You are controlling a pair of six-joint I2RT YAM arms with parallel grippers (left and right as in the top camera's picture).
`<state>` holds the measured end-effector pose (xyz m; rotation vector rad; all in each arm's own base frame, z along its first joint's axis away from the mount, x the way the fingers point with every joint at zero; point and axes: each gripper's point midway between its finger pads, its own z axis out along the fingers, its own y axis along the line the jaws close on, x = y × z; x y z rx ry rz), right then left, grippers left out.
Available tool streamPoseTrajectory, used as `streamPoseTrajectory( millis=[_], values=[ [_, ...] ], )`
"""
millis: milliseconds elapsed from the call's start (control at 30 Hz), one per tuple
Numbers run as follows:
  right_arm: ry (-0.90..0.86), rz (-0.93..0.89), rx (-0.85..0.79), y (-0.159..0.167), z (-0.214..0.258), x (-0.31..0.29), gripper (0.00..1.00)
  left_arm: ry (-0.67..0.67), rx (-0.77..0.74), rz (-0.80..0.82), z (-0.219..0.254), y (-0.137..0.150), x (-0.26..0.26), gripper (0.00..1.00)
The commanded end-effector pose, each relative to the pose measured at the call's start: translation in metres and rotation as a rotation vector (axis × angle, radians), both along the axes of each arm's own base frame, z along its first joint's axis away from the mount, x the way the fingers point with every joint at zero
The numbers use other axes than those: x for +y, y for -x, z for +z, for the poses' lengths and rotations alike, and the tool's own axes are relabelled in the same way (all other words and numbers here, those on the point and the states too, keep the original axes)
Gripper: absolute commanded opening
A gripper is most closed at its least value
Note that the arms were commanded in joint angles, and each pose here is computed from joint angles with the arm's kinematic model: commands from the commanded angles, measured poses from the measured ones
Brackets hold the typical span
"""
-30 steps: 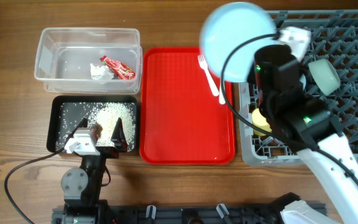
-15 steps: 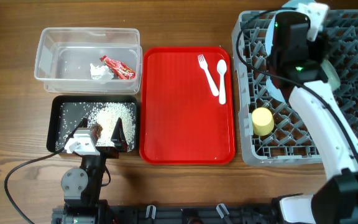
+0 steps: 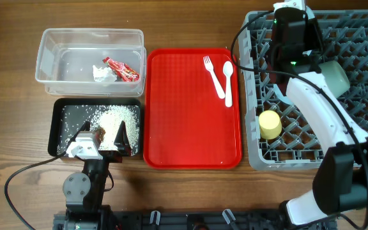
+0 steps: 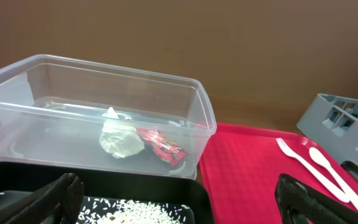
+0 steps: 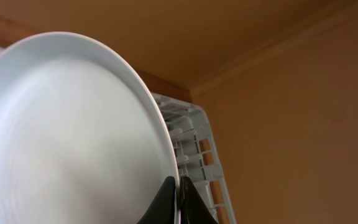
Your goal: Sort waste into correct bins and load items into the dishwasher rack
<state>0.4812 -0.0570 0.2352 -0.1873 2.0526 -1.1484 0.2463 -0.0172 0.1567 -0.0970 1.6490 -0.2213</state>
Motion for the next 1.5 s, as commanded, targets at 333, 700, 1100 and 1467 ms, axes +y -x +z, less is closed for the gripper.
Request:
streamPoseTrajectory(
  millis=[333,700,1100,1467],
  values=[
    [0.022,0.124,-0.058,0.014,0.030,0.089,1.00,-0.012,0.005,0.000,-0.002,0.000,0.001,1.00],
    [-1.041,0.600,0.572,0.141,-0.054,0.309,1.00,-0.012,0.005,0.000,-0.002,0.000,0.001,1.00],
    [-0.802,0.472,0.480,0.032,-0.163,0.255,0.81,-0.012,0.005,0.000,-0.002,0.000,0.001,1.00],
    [-0.810,0.422,0.636,0.043,-0.235,0.253,0.34,-0.012,0.005,0.000,-0.002,0.000,0.001,1.00]
  ],
)
